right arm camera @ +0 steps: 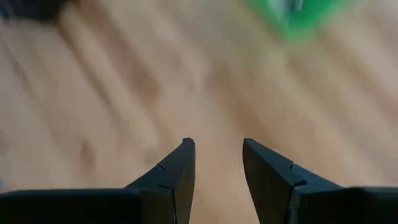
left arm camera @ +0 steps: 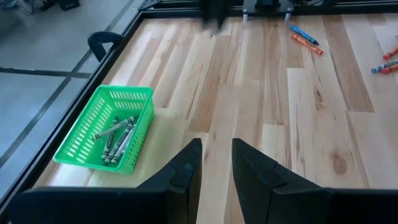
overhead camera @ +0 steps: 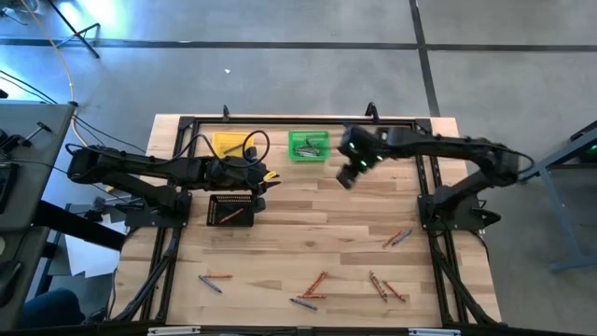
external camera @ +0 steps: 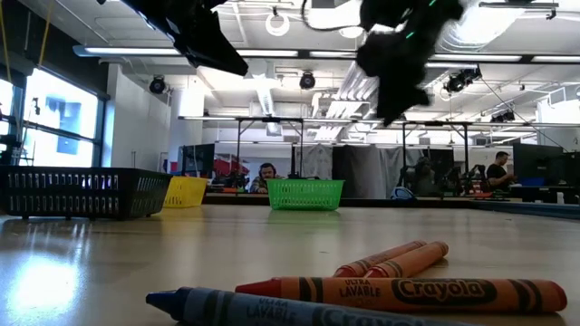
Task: Sort crayons
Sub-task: Put the orange crayon into the black bin
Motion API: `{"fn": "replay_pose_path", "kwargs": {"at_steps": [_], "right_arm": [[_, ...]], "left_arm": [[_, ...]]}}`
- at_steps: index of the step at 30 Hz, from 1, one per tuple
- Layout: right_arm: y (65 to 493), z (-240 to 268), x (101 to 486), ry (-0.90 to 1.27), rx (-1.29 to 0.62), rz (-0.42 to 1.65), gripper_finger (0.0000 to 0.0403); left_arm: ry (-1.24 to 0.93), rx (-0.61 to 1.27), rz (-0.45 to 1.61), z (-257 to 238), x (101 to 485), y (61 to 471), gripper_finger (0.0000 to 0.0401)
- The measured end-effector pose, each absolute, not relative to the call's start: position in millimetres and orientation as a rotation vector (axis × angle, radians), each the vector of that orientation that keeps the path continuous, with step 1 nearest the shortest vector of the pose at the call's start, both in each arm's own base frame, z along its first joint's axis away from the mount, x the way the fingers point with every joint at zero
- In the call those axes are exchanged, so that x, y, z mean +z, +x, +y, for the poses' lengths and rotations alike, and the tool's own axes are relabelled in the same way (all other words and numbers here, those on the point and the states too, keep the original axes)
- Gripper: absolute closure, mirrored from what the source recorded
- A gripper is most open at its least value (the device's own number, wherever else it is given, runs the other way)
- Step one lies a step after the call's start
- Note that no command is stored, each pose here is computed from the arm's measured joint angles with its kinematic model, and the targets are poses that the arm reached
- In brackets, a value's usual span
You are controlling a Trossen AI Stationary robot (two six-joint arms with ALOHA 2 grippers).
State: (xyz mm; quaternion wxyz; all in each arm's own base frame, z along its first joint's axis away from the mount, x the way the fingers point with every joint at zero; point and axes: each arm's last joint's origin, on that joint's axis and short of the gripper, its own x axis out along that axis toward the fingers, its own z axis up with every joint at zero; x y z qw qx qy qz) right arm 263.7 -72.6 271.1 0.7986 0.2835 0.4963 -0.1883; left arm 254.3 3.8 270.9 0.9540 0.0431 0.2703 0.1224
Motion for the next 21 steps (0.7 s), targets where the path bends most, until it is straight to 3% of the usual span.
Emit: {"fn": "replay_pose_path", "kwargs": {"at_steps": [6,11,21], "right_arm": [[221,-13,289,0.727,-0.628,1.219,0.0275],[204,23,289,0.647,-0.716,1.294,0.0275],[188,72,253,0.834,-0.937,1.308,0.0275]], "left_arm": [[0.068,0.254,0.547,4,271,254,0.0327],[0.066,0.255,0.548,4,271,254,0.0327],[0.18,0.224,0.561,4,271,254,0.0327]]}}
